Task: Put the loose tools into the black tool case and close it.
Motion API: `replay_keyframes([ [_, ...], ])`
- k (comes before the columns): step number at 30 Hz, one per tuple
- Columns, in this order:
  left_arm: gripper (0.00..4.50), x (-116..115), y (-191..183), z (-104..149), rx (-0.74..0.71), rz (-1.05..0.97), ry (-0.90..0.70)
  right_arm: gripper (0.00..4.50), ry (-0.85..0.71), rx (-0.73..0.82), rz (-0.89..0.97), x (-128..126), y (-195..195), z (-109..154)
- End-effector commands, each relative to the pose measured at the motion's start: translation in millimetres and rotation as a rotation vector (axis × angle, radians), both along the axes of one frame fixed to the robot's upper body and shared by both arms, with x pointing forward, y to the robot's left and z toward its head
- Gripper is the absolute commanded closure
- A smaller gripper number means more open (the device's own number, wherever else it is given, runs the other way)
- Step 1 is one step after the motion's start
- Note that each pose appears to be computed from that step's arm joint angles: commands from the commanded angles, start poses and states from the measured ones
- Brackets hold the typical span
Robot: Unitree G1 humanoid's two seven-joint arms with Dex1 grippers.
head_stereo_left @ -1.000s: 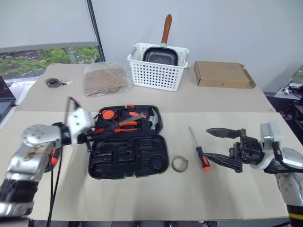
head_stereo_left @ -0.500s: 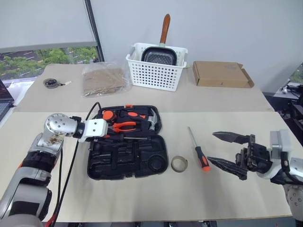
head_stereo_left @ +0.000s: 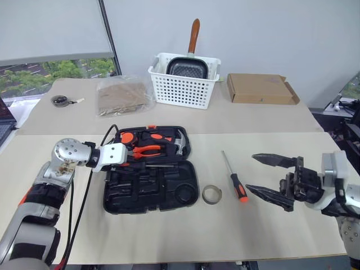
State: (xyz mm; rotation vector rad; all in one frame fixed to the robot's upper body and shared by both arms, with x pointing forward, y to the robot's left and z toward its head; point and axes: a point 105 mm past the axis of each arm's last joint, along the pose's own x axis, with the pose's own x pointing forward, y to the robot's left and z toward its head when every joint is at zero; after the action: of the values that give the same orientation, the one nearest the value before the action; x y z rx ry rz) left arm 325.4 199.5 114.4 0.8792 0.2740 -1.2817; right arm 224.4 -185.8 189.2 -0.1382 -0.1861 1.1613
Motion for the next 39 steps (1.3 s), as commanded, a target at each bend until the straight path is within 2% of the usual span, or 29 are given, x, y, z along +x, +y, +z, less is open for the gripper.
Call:
replay_keyframes([
  [1, 3.54, -16, 6, -24, 0.071, 0.018, 0.106, 0.0, -0.034, -0.005, 0.01, -1, -2, 5],
  [18, 3.54, -18, -19, 10, 0.039, 0.04, 0.048, 0.0, -0.033, -0.001, 0.023, -1, -6, -1],
  [23, 3.54, -21, -29, 20, -0.064, 0.087, 0.066, 0.0, -0.032, 0.001, 0.021, -1, -6, -3],
  [30, 3.54, -21, -24, 19, -0.118, 0.144, 0.079, 0.0, -0.035, 0.003, 0.02, 0, -7, -3],
  [39, 3.54, -21, -12, 5, -0.041, 0.159, 0.076, 0.0, -0.04, 0.001, 0.02, 1, -7, -4],
])
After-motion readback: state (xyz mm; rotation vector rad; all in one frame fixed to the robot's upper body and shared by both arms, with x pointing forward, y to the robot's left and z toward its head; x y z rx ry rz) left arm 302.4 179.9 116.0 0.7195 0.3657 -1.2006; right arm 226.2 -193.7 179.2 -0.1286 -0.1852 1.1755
